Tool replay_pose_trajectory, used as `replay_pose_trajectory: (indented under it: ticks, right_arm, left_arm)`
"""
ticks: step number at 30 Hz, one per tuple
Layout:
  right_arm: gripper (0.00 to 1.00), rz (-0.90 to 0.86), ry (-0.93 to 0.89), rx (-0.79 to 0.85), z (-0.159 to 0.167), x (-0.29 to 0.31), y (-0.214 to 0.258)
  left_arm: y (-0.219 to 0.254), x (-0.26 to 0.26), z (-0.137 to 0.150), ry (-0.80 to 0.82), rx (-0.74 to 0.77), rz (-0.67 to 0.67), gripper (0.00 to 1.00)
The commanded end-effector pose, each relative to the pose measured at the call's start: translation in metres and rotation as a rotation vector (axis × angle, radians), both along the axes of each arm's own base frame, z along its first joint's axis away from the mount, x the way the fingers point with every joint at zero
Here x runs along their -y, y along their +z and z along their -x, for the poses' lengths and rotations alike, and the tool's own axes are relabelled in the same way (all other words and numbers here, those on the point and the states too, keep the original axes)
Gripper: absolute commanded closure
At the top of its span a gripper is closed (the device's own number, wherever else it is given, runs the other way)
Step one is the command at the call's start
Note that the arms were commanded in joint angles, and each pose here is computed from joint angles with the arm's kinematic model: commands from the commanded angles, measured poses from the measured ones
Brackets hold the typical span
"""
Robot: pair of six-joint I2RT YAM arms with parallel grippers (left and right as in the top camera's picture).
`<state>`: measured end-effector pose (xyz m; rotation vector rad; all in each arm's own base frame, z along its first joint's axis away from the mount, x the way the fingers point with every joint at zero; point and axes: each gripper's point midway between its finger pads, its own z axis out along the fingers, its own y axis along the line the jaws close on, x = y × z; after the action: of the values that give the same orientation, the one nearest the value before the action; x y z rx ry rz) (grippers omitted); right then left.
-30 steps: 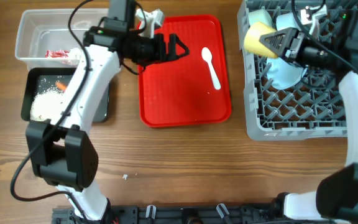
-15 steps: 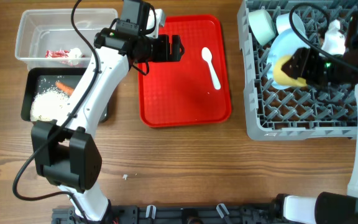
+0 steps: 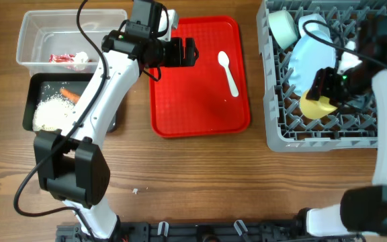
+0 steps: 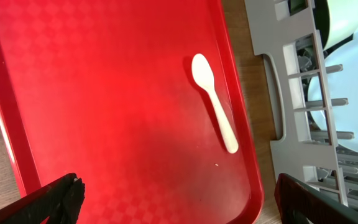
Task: Sort waste into correct bins and load items into the dishwasher rack
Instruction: 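Lower the yellow cup into the rack and open the right gripper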
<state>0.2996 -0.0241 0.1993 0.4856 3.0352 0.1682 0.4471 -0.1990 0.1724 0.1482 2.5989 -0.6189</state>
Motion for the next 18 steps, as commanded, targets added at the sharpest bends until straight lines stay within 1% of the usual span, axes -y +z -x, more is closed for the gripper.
replay_pose_trajectory:
  ticks: [1, 8, 18]
  right_arm:
    - [0.37, 0.062, 0.029, -0.065, -0.007, 0.001, -0.016]
    - [0.37, 0.056, 0.039, -0.165, -0.011, 0.000, -0.045]
    - [0.37, 0.054, 0.041, -0.211, -0.002, 0.000, -0.088]
  left_arm:
    - [0.006, 0.000, -0.001, -0.004, 0.022, -0.008, 0.00]
    - [0.006, 0.000, -0.001, -0.004, 0.022, -0.008, 0.00]
    - [0.006, 0.000, -0.001, -0.003, 0.022, -0.008, 0.00]
